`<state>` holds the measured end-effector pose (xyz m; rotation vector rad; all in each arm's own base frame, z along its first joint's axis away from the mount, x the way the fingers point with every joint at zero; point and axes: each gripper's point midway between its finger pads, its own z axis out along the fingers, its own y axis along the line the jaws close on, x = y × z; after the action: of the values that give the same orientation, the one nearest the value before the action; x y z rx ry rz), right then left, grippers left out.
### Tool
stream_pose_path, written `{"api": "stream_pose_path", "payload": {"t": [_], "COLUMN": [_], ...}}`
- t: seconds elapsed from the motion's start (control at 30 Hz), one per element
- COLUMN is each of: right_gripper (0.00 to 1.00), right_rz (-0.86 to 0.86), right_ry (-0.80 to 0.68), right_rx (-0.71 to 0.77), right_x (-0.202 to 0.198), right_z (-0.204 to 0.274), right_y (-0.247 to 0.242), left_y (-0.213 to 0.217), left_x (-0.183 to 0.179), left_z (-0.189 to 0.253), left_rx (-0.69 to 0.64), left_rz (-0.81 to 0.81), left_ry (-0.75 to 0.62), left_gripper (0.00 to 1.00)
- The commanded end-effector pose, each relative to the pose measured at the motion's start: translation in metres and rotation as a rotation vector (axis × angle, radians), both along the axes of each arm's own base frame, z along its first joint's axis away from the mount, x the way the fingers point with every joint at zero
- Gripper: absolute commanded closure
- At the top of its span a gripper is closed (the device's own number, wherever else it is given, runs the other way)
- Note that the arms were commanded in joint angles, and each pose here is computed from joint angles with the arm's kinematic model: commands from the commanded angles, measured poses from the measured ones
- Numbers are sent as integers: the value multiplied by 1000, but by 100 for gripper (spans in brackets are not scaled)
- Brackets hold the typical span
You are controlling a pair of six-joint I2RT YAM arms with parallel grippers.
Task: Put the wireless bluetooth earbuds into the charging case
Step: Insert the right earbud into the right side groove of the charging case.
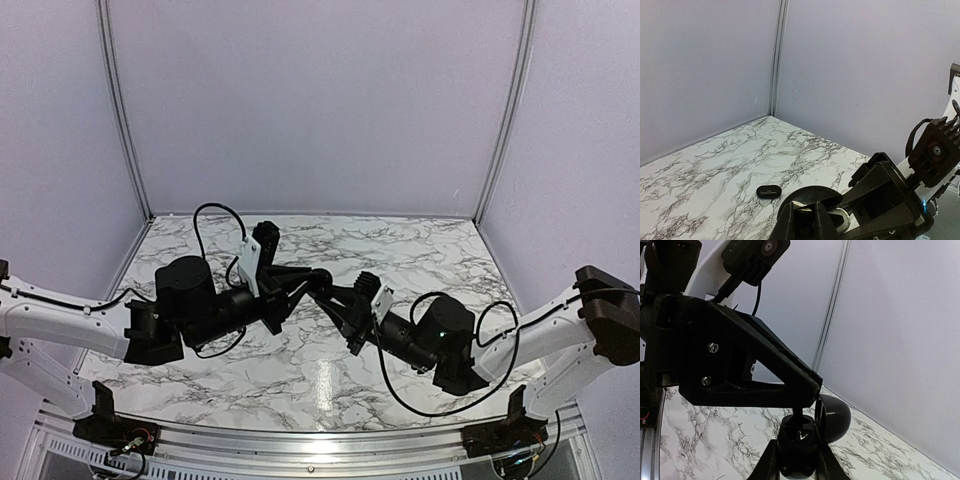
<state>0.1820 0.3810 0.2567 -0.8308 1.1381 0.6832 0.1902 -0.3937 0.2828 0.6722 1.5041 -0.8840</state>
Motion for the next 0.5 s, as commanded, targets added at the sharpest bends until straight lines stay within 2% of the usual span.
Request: {"api": "stream_pose_path", "payload": {"t": [0.0,0.23,0.47], "right_gripper": [100,100,100], "right_rz": [-40,-113,-58], "right_ry": [-10,9,-17], "right_rx": [103,110,125], "right_x": [3,13,3], "right_z": [29,27,31], "right_y": [-8,-16,-17], "left_y": [-14,-15,-15], "left_x": [-13,-11,-6], "left_z": [3,-5,-9], "left_rx": [-2,17,30], "left_rz": [-66,-51,-14], "left_ry": [6,25,39], "left_gripper": [93,92,90]}}
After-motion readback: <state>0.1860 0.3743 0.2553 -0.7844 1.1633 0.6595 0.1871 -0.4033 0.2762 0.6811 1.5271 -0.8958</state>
